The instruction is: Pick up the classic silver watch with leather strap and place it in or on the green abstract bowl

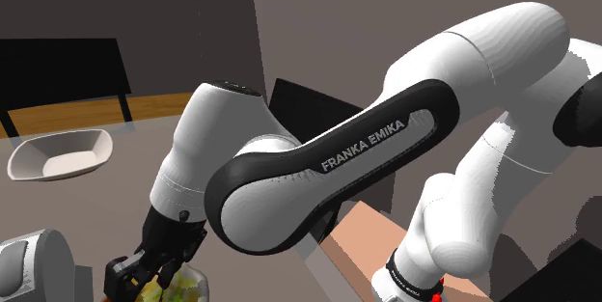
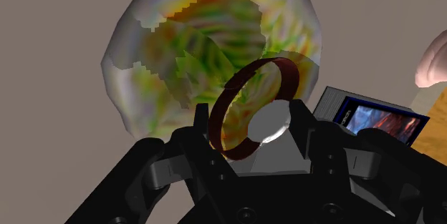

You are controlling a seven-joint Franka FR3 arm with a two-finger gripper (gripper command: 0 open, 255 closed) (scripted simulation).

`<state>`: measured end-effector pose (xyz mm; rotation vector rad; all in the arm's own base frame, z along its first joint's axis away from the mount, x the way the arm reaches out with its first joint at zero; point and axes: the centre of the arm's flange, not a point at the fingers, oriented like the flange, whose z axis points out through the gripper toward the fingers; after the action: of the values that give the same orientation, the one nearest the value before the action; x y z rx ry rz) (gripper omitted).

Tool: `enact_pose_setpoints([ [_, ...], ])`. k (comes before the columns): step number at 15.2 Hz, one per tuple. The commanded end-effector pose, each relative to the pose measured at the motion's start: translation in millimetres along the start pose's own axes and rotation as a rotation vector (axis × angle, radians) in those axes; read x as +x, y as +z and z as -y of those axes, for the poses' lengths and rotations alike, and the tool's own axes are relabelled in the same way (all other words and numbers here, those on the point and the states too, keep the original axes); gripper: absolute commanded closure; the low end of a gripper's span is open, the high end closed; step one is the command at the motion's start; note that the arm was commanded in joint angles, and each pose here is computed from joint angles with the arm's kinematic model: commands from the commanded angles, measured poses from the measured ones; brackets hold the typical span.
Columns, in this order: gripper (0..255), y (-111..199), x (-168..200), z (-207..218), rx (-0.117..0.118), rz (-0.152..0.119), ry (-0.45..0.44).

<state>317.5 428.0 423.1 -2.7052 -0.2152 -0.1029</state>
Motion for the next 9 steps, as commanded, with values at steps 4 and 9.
enact_pose_setpoints([
  [4,0,0,0,0,0.000,0.000,0.000],
  [9,0,-26,0,0,0.000,0.000,0.000],
])
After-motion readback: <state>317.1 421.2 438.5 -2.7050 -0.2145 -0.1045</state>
